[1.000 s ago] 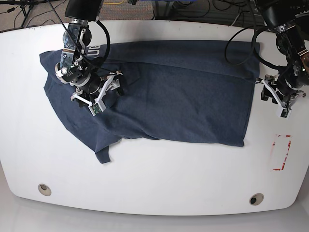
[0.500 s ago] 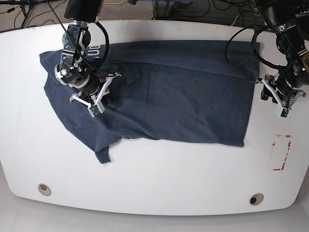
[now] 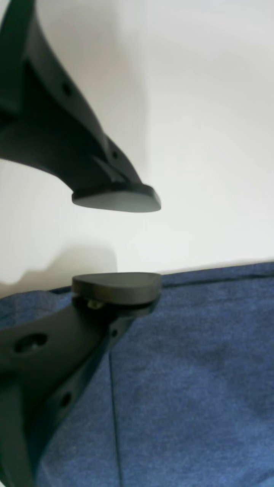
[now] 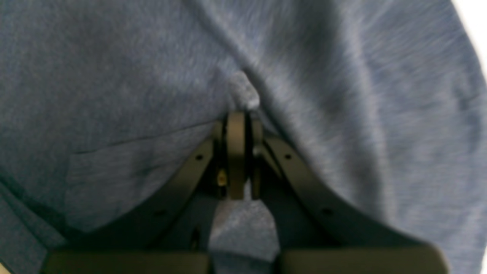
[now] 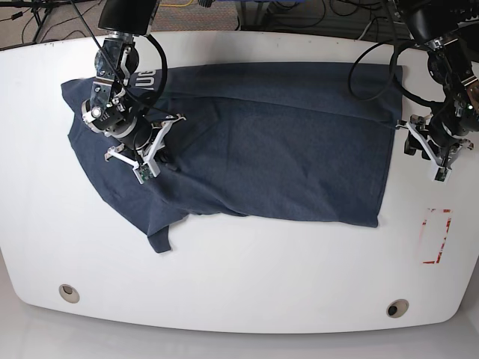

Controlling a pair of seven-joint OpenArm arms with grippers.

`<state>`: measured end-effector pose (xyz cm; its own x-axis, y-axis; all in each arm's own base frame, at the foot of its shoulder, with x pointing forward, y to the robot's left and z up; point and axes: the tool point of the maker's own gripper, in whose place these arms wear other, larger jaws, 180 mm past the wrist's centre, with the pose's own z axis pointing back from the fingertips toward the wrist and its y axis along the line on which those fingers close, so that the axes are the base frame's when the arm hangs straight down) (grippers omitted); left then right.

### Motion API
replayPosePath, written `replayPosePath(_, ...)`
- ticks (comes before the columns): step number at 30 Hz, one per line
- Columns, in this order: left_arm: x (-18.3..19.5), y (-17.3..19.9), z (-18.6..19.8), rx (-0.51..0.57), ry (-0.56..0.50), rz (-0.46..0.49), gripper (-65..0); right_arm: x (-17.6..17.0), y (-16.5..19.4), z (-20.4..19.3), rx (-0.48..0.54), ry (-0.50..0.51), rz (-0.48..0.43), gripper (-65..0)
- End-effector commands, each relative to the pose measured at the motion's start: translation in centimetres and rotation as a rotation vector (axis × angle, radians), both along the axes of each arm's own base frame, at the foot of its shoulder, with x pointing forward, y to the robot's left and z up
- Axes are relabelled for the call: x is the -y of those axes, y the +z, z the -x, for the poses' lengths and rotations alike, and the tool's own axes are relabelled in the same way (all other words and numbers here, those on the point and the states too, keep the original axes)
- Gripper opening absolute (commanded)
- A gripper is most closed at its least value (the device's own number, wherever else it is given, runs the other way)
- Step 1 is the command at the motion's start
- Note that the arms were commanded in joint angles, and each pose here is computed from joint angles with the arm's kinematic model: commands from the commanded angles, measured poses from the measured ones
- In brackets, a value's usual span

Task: Fold the T-shirt properly
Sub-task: 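Fold the hem corner with the right gripper toward the collar, then move both grippers to the shirt hem and grasp it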

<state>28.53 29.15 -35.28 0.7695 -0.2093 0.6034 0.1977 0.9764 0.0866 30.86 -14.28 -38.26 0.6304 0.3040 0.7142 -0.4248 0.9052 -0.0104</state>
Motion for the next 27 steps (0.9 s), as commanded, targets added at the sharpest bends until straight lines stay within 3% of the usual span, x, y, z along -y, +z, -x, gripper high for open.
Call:
replayPosePath(1,-0.4,1.3,-0.8,0.044,-0.003,-0.013,-41.5,0.1,2.6,-1.4,0.092,0.001,-0.005,-65.0)
replayPosePath(24,-0.4,1.1,-0.5,0.035,-0.003,-0.013,-41.5,1.2,4.9,-5.3,0.158,-0.004,0.008,-64.8)
replayPosePath(27,-0.4,1.0,-0.4,0.032,-0.003,-0.013,-41.5,1.3,5.0,-5.4,0.160,-0.004,0.012,-62.5)
